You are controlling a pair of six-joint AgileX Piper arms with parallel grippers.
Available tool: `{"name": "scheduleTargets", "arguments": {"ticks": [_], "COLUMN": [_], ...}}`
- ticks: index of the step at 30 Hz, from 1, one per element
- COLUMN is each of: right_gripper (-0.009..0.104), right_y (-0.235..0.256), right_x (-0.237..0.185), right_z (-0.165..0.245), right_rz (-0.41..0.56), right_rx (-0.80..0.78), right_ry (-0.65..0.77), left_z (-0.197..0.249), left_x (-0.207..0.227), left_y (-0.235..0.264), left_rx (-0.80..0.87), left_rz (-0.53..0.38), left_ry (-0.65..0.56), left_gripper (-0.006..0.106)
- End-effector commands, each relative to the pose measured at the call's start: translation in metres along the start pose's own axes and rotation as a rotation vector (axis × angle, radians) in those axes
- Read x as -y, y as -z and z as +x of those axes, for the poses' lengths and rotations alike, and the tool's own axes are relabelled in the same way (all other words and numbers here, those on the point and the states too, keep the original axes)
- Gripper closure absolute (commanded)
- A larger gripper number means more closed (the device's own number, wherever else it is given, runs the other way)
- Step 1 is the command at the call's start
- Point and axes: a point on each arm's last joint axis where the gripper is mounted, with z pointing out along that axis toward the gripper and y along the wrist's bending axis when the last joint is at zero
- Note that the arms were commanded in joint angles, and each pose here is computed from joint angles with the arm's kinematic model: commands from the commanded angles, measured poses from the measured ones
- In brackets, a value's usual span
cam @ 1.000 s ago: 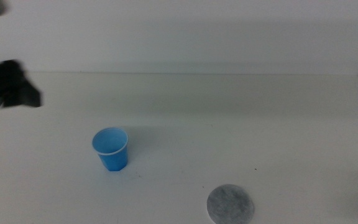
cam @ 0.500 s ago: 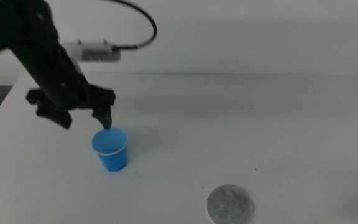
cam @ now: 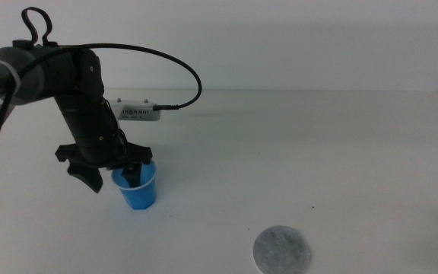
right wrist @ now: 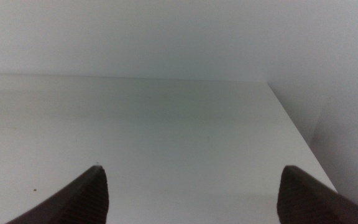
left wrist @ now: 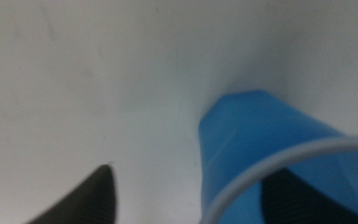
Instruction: Place an empty cup on a cup mat.
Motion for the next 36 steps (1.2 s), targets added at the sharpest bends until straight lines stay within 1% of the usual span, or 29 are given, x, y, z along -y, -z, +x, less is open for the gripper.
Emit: {"name": "scheduleTargets", "arguments": {"ticks": [1, 2, 4, 7, 8, 11, 14, 18, 20, 23, 26, 29, 36], "right_gripper": [0.002, 0.002, 0.002, 0.002, 0.002, 0.002, 0.002, 0.002, 0.002, 0.002, 0.002, 0.002, 0.002], "right_y": [0.000, 0.000, 0.000, 0.000, 0.000, 0.000, 0.000, 0.000, 0.000, 0.000, 0.000, 0.000, 0.000], "right_x": [0.000, 0.000, 0.000, 0.000, 0.000, 0.000, 0.000, 0.000, 0.000, 0.000, 0.000, 0.000, 0.000], "right_z": [0.000, 0.000, 0.000, 0.000, 0.000, 0.000, 0.000, 0.000, 0.000, 0.000, 0.000, 0.000, 0.000], "right_rz": [-0.001, -0.001, -0.001, -0.001, -0.001, -0.001, -0.001, -0.001, -0.001, -0.001, -0.001, -0.001, -0.001], "right_rx": [0.009, 0.009, 0.009, 0.009, 0.009, 0.009, 0.009, 0.009, 0.009, 0.009, 0.009, 0.009, 0.009], "right_ry": [0.010, 0.010, 0.010, 0.010, 0.010, 0.010, 0.010, 0.010, 0.010, 0.010, 0.010, 0.010, 0.010], "left_z": [0.002, 0.004, 0.008, 0.011, 0.012, 0.014, 0.017, 0.038, 0.050, 0.066, 0.072, 0.073, 0.070], "left_x": [0.002, 0.003, 0.004, 0.014, 0.020, 0.049, 0.095, 0.164, 0.193, 0.225, 0.241, 0.247, 0.249], "left_y": [0.003, 0.004, 0.005, 0.009, 0.011, 0.023, 0.033, 0.040, 0.037, 0.023, 0.008, -0.002, -0.020], "left_rx": [-0.026, -0.046, -0.086, -0.087, -0.082, -0.042, 0.001, 0.032, 0.035, 0.010, 0.013, 0.008, -0.018], "left_rz": [0.011, 0.016, 0.026, 0.052, 0.051, 0.051, 0.064, 0.081, 0.089, 0.086, 0.080, 0.084, 0.068], "left_ry": [0.008, 0.003, 0.007, 0.018, 0.020, -0.017, -0.109, -0.245, -0.295, -0.361, -0.374, -0.374, -0.361], "left_gripper": [0.040, 0.048, 0.070, 0.100, 0.102, 0.102, 0.102, 0.102, 0.102, 0.102, 0.102, 0.102, 0.102]}}
